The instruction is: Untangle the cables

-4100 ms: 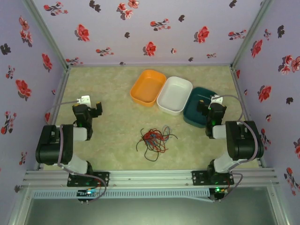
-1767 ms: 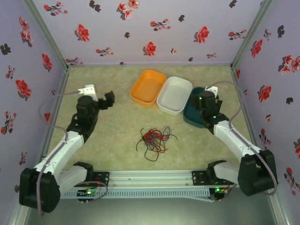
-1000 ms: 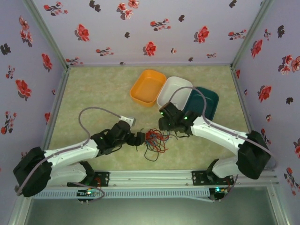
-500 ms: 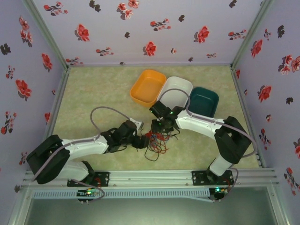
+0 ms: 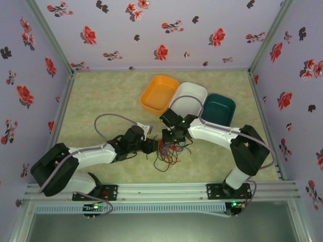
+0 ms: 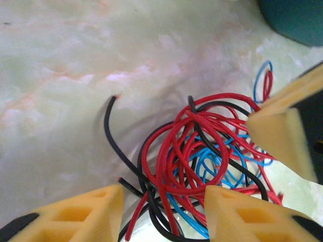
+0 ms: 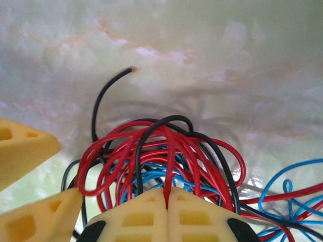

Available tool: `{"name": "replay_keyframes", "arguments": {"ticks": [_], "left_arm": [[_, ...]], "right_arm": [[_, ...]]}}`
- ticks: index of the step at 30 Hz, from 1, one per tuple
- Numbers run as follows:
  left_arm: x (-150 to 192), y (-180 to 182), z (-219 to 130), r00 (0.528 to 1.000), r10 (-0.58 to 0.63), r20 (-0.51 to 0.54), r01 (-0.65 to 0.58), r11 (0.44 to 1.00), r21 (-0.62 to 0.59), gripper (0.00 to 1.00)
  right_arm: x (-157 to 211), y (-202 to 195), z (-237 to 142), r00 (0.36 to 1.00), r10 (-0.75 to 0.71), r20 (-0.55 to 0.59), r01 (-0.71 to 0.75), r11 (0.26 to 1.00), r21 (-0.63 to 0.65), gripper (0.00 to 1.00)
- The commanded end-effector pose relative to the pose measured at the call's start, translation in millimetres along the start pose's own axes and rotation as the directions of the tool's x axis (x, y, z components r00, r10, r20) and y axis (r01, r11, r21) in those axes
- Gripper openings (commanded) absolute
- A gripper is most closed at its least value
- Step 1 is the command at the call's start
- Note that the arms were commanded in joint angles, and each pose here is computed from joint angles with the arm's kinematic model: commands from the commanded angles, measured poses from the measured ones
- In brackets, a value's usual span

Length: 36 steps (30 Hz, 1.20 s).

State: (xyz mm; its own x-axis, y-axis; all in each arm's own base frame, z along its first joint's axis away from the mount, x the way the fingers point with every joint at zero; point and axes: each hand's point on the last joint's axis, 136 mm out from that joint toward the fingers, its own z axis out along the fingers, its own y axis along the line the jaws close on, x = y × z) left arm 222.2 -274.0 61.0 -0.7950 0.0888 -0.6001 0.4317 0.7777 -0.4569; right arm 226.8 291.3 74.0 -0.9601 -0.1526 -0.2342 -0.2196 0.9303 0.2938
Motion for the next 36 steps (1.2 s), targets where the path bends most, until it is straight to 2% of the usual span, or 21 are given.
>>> {"name": "replay_keyframes", "arguments": {"ticks": [1,5,7,9,15,18,22,27,31,36], "left_arm": [[-10,7,-1,0.997,-0.049,0.057,0.048,0.999,0.013,0.43],[-23,20,-2,0.989,-0.092,0.116,0.092,0.996,0.009,0.43],[-34,24,-4,0.982,-0.107,0.156,0.106,0.994,0.011,0.47],[-47,26,-8,0.974,-0.11,0.199,0.109,0.994,0.013,0.55],[-78,20,-20,0.964,-0.047,0.262,0.056,0.998,-0.027,0.69],[-91,12,-34,0.947,-0.015,0.32,0.019,1.0,-0.011,0.85],[-102,5,-53,0.925,0.039,0.378,-0.036,0.999,-0.014,0.98],[-115,10,-61,0.904,0.038,0.426,-0.016,0.998,-0.055,1.0],[-122,9,-49,0.905,0.035,0.424,-0.013,0.998,-0.056,1.0],[-131,11,-30,0.911,0.042,0.411,-0.011,0.997,-0.079,1.0]], "right_arm": [[-22,25,-28,0.995,-0.028,0.094,0.035,0.996,-0.081,0.0],[-44,44,-59,0.978,-0.025,0.206,0.057,0.987,-0.15,0.0],[-52,50,-73,0.969,-0.026,0.245,0.069,0.984,-0.167,0.0],[-61,55,-88,0.958,-0.033,0.286,0.085,0.982,-0.171,0.0],[-77,61,-127,0.924,-0.054,0.378,0.125,0.978,-0.166,0.0],[-82,59,-142,0.908,-0.064,0.415,0.136,0.98,-0.146,0.0],[-85,61,-154,0.894,-0.074,0.442,0.152,0.978,-0.145,0.0],[-91,68,-169,0.873,-0.073,0.483,0.176,0.97,-0.17,0.0],[-97,74,-186,0.848,-0.076,0.524,0.198,0.964,-0.179,0.0],[-109,75,-228,0.783,-0.086,0.616,0.227,0.961,-0.155,0.0]]}}
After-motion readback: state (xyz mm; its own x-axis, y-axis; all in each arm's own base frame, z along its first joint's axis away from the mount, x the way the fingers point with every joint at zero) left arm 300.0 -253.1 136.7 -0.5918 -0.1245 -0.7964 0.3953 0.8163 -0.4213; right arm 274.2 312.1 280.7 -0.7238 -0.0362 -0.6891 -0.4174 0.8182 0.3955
